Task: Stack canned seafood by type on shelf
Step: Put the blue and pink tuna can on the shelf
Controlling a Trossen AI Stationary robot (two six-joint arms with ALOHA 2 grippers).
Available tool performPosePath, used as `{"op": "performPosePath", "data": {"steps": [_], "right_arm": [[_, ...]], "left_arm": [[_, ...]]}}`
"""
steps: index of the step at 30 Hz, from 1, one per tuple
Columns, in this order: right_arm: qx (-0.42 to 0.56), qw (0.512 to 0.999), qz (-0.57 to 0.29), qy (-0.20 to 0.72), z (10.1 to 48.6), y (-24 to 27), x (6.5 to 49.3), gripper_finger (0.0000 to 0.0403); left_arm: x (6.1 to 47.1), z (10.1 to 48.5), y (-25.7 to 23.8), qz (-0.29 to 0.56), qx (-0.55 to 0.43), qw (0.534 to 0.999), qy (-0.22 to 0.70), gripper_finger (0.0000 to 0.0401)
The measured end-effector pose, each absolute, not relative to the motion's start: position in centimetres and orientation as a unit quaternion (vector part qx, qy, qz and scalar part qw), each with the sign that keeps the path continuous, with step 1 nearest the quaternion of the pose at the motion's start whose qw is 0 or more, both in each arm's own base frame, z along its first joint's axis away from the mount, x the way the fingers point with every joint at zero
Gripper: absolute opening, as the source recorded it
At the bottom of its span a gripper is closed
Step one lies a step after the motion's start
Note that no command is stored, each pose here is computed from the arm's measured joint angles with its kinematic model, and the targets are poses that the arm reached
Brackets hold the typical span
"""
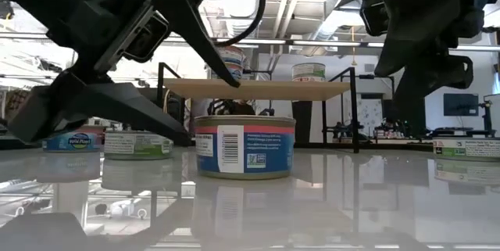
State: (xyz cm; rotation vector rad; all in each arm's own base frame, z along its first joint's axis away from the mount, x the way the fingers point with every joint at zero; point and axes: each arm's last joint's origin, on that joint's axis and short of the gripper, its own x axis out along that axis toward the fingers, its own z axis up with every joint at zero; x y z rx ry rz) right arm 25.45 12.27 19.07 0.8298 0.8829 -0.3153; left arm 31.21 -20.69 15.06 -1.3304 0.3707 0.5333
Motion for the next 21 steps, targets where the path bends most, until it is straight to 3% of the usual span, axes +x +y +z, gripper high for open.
{"op": "performPosePath", "data": {"steps": [14, 21], "right_arm": [[0.464, 0.808, -0.140, 0.335, 14.7, 12.3, 30.6, 0.0264], [0.456, 0.824, -0.121, 0.314, 14.4, 12.4, 32.3, 0.0229]], "left_arm": [[31.7, 15.0, -19.7, 0.260, -0.610, 0.731, 0.161, 0.0239], [31.9, 15.0, -19.6, 0.259, -0.604, 0.736, 0.161, 0.0239]]}}
